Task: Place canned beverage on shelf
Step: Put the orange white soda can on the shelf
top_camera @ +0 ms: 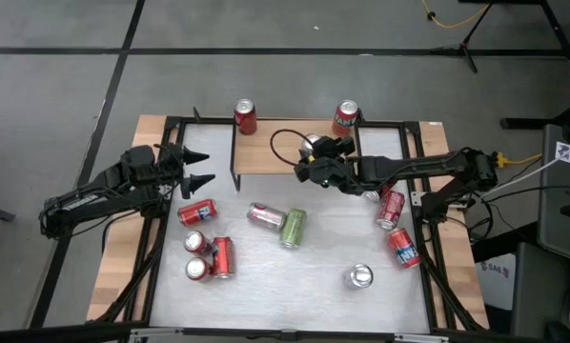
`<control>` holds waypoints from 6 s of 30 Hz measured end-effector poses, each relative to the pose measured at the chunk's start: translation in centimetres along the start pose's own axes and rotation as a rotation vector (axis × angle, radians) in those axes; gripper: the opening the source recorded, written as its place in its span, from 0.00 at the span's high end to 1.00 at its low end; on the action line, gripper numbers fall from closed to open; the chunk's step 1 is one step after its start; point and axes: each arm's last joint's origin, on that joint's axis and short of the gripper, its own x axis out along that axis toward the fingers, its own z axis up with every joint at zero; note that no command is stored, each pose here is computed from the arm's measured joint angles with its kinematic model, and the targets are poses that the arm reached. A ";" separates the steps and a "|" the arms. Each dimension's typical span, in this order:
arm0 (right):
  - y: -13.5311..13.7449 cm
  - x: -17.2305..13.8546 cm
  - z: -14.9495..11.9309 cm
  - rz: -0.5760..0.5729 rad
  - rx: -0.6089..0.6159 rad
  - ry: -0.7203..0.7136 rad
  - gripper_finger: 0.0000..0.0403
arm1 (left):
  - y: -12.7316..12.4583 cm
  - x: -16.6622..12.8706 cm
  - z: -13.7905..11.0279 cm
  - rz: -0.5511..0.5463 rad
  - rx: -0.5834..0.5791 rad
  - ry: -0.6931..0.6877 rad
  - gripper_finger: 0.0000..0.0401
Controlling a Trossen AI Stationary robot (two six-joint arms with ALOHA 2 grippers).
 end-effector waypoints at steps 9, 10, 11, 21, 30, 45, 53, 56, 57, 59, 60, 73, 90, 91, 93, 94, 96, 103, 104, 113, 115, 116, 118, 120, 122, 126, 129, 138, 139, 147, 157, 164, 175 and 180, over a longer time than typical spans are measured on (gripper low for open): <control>0.0 -0.2 0.3 0.008 0.010 -0.012 0.02 | 0.0 0.0 0.0 0.000 0.000 0.000 0.01; -0.1 -0.3 0.4 0.011 0.015 -0.015 0.02 | 0.0 0.0 0.0 0.000 0.000 0.000 0.01; -0.3 -0.5 0.6 0.021 0.019 -0.013 0.03 | 0.0 0.0 0.0 0.000 0.000 0.000 0.01; -2.6 -3.4 3.3 0.119 0.022 -0.064 0.03 | 0.0 0.0 0.0 0.000 0.000 0.000 0.01; -4.3 -6.0 5.1 0.356 -0.303 -0.115 0.03 | 0.0 0.0 0.0 0.000 0.000 0.000 0.01; -4.6 -4.6 5.1 0.473 -0.609 -0.130 0.03 | 0.0 0.0 0.0 0.000 0.001 0.000 0.01; -6.8 -1.9 6.0 0.557 -0.526 -0.080 0.03 | 0.0 0.0 0.0 0.001 0.002 0.000 0.01; -7.2 -0.9 5.8 0.573 -0.510 -0.036 0.03 | 0.0 0.0 0.0 0.000 0.001 0.001 0.01; -7.2 -0.5 5.6 0.584 -0.505 -0.018 0.03 | 0.0 0.0 0.0 0.001 0.001 0.000 0.01; -7.3 -0.1 5.5 0.618 -0.502 0.001 0.03 | 0.0 0.0 0.0 0.000 0.001 0.001 0.01; -7.3 0.3 5.3 0.628 -0.505 0.017 0.03 | 0.0 0.0 0.0 0.001 0.001 0.001 0.01; -6.2 2.2 4.0 0.635 -0.530 0.090 0.03 | 0.0 0.0 0.0 0.007 0.001 0.004 0.01; -6.3 2.3 4.0 0.568 -0.389 0.133 0.15 | 0.1 0.0 0.0 0.034 0.002 -0.002 0.01; -6.3 2.3 4.0 0.568 -0.388 0.134 0.18 | 0.1 0.0 0.0 0.034 0.002 -0.002 0.01; -6.3 2.3 4.0 0.568 -0.386 0.133 0.24 | 0.1 0.0 0.0 0.034 0.002 -0.002 0.01; -6.3 2.3 4.0 0.568 -0.385 0.134 0.27 | 0.1 0.0 0.0 0.034 0.002 -0.002 0.01; -6.3 2.3 4.0 0.565 -0.365 0.138 0.31 | 0.1 0.0 0.0 0.034 0.002 -0.002 0.01; -6.4 2.4 4.1 0.486 -0.296 0.141 0.28 | 0.1 0.0 0.0 0.034 0.002 -0.002 0.01; -6.5 2.4 4.1 0.474 -0.284 0.138 0.27 | 0.1 0.0 0.0 0.034 0.002 -0.002 0.01; -6.6 2.6 4.6 0.352 -0.210 0.083 0.28 | 0.1 0.0 0.0 0.035 0.002 -0.002 0.01; -6.6 2.6 4.7 0.351 -0.194 0.082 0.28 | 0.1 0.0 0.0 0.035 0.002 -0.002 0.01; -6.6 2.5 4.8 0.350 -0.180 0.084 0.28 | 0.1 0.0 0.0 0.034 0.002 -0.002 0.01; -6.7 2.3 5.2 0.350 -0.161 0.087 0.28 | 0.1 0.0 0.0 0.035 0.002 -0.002 0.01; -6.7 2.0 5.9 0.350 -0.142 0.082 0.28 | 0.1 0.0 0.0 0.035 0.002 -0.002 0.01; -6.9 1.5 6.6 0.339 -0.134 0.086 0.28 | 0.1 0.0 0.0 0.035 0.002 -0.002 0.01; -7.5 0.5 7.6 0.315 -0.123 0.149 0.28 | 0.1 0.0 0.0 0.035 0.002 -0.002 0.01; -7.6 -0.5 7.9 0.298 -0.126 0.201 0.28 | 0.1 0.0 0.0 0.034 0.002 -0.002 0.01; -7.2 -3.0 6.6 0.218 -0.170 0.343 0.28 | 0.1 0.0 0.0 0.034 0.002 -0.002 0.01; -7.1 -3.2 6.4 0.217 -0.168 0.351 0.28 | 0.1 0.0 0.0 0.035 0.002 -0.002 0.01; -7.2 -4.0 5.7 0.119 -0.125 0.383 0.28 | 0.1 0.0 0.0 0.035 0.003 -0.001 0.01; -7.8 -4.5 5.2 -0.043 -0.070 0.363 0.28 | 0.1 0.0 0.0 0.035 0.003 -0.002 0.01; -7.7 -3.9 3.8 -0.076 -0.056 0.387 0.28 | 0.1 0.0 0.0 0.034 0.003 -0.002 0.01; -7.6 -3.4 3.2 -0.099 -0.053 0.369 0.28 | 0.1 0.0 0.0 0.034 0.003 -0.002 0.01; -7.7 -3.3 3.4 -0.133 -0.049 0.329 0.28 | 0.1 0.0 0.0 0.035 0.003 -0.002 0.01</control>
